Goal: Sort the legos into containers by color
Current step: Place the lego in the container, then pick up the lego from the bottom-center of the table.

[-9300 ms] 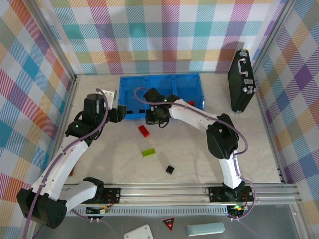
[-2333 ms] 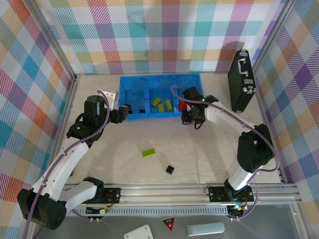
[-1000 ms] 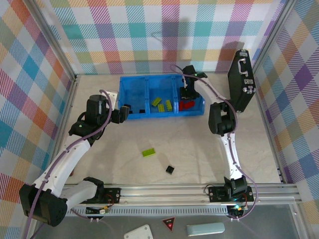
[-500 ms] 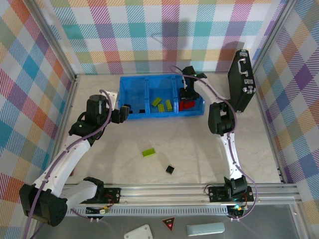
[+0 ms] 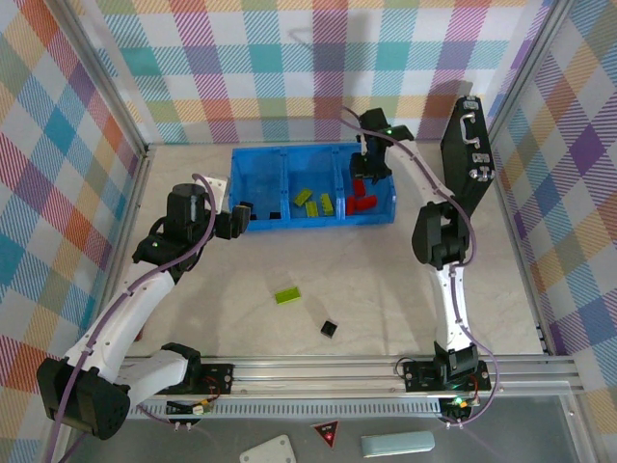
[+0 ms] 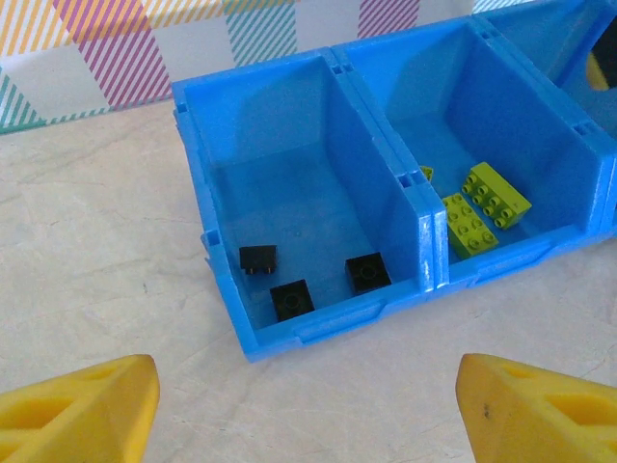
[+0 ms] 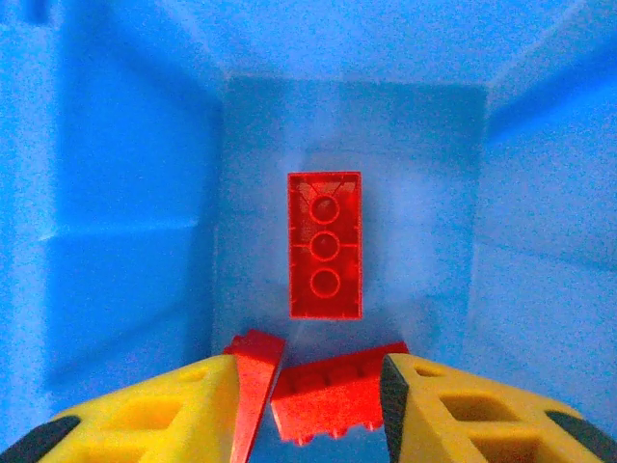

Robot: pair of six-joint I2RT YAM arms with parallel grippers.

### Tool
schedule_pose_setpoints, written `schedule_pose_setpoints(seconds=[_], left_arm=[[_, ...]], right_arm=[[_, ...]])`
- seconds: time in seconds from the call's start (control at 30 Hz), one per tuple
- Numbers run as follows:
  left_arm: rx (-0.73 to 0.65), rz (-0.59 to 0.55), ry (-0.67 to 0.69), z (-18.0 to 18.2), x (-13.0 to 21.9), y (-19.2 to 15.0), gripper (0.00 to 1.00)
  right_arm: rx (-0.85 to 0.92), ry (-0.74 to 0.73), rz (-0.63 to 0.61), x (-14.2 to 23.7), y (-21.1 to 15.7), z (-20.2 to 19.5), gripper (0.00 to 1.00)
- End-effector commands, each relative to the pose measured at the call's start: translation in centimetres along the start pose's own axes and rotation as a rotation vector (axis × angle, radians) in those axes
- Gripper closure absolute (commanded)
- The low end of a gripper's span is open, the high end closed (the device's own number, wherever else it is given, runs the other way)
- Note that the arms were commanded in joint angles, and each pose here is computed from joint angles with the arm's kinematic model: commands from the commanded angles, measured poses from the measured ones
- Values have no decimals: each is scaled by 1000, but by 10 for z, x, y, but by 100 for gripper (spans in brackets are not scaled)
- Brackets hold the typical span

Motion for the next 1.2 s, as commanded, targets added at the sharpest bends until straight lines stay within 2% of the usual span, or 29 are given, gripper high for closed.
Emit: schedule_pose_setpoints(seconds=[0.0,0.33,0.53,0.9,1.17], left_arm=[[11,-70,2,3,14,19,20],[8,-77,16,6,17,20,20],[7,-77,17,6,18,20,19],[3,-67,50,11,19,20,19],[3,-72,50,11,20,20,19]], right_arm=[[0,4,17,26,-13,8,55],[0,-11,44,57,-54,28,54],[-1,-24,78,68,-98,38,53],[-38,-51,166,68,-179,66,53],[-39,-51,228,58,-226,105,53]])
Point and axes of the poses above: each hand's point on the last joint's axis, 136 mm out from that joint toward the fingers, its own x axis back along the fingers, its own z axis along the line the jaws close on, y = z × x, the point moved 3 cm from there along x, back along the fingers, and after that the axes turned 7 degrees about -x, right-handed, at the moved point
